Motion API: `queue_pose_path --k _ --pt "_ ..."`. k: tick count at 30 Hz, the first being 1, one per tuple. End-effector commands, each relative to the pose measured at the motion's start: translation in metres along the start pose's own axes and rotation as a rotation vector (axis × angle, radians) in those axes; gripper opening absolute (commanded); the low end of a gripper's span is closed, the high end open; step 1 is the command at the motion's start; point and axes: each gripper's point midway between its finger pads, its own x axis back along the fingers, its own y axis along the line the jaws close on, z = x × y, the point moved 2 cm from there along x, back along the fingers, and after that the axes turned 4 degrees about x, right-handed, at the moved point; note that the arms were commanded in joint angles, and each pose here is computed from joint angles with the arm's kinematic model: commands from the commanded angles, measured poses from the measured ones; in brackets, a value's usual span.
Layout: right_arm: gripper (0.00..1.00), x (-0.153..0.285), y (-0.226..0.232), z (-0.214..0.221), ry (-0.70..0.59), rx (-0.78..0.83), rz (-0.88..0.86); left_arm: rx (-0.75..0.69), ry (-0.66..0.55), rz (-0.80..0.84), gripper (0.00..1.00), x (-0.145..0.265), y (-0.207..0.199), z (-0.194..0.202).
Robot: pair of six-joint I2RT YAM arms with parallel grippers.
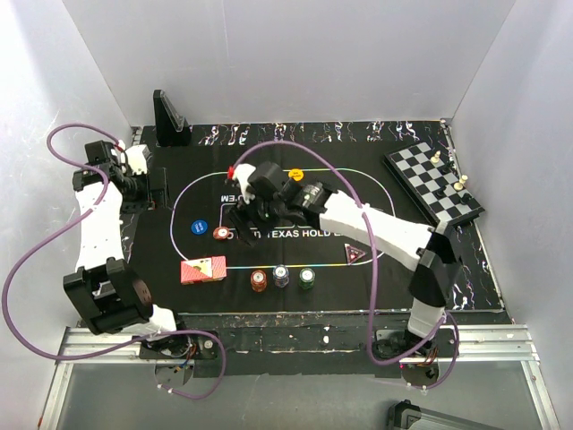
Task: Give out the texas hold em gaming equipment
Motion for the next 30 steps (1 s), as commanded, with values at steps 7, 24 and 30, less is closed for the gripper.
queue_pose_path --k 7,24,30 --pt "0.91 -0.021 0.045 0.093 0.198 0.100 -0.087 -0.028 0.002 -0.025 0.98 0.019 -0.003 0.023" --pt "0.89 -0.062 0.053 0.115 0.305 0.122 -0.113 -0.019 -0.024 0.005 0.98 0.026 -0.012 0.022" --pt "0.79 -0.065 0.055 0.119 0.326 0.118 -0.119 -0.026 -0.015 -0.013 0.98 0.023 -0.008 0.021"
